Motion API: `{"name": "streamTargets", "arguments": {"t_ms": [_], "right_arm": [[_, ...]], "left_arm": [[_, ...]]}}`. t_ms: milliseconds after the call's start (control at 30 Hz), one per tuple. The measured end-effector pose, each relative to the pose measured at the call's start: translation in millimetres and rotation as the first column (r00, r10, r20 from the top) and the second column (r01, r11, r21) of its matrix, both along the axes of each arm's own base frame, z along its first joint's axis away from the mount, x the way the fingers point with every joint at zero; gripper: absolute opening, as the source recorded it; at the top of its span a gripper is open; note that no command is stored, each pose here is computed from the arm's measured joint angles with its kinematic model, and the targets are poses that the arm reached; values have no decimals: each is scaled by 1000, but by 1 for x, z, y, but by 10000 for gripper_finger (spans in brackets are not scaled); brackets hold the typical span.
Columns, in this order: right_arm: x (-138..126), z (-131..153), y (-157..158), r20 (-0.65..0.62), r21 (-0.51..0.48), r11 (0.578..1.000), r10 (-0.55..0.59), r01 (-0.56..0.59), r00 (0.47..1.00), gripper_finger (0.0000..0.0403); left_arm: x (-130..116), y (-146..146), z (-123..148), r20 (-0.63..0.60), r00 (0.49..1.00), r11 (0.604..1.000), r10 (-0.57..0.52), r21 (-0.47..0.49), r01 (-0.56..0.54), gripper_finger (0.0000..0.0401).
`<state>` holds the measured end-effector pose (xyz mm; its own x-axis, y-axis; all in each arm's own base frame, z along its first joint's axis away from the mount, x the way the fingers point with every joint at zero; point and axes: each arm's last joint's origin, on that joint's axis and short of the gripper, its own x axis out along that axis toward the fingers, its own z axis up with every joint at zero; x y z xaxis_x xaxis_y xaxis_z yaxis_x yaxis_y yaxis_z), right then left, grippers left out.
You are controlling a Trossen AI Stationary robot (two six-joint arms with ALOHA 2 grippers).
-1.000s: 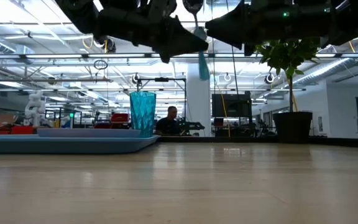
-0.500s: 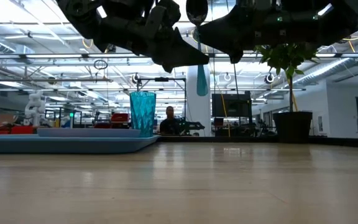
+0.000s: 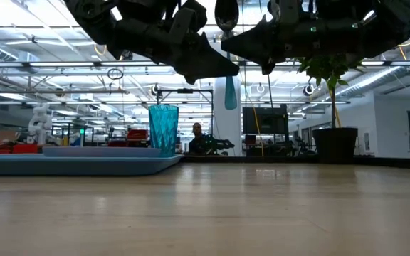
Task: Pick and place plate/cup/fork/spoon on tray
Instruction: Put the blue spoon on the blue tray
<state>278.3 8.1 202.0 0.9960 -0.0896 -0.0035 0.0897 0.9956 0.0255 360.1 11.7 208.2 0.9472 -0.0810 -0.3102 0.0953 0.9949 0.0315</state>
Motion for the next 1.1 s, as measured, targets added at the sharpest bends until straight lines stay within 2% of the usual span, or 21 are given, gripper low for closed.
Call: {"name": "streamTargets", "arguments": {"t_ms": [67, 200, 300, 433, 533, 633, 833, 1000, 1100], "right_arm": [[-2, 4, 0, 12, -21, 999, -37, 37, 999, 3], [-7, 12, 6, 24, -74, 983, -164, 165, 986, 2], [-12, 16, 13, 28, -127, 953, -275, 277, 961, 1], [-15, 21, 18, 64, -122, 909, -393, 398, 917, 1], [-15, 23, 17, 88, -88, 904, -412, 419, 907, 1], [-15, 25, 17, 114, -48, 906, -413, 420, 904, 1], [-16, 26, 17, 122, -20, 906, -418, 423, 900, 0], [-16, 26, 17, 117, -25, 895, -441, 446, 890, 0], [-16, 26, 17, 117, -27, 895, -440, 446, 890, 0]], "left_arm": [[0, 1, 0, 0, 1000, 1000, 13, -1, -13, 54], [-10, -1, 16, -8, 993, 992, 119, 43, -118, 85], [-22, -7, 37, 22, 981, 978, 192, 83, -193, 103], [-28, -20, 52, 94, 955, 948, 280, 130, -291, 120], [-24, -29, 53, 168, 916, 903, 364, 179, -392, 123], [-14, -35, 41, 215, 873, 857, 439, 191, -478, 124], [4, -39, 16, 276, 841, 839, 465, 164, -518, 124], [11, -42, 11, 339, 814, 838, 471, 115, -533, 124], [22, -43, 4, 333, 816, 832, 472, 138, -538, 124]]}}
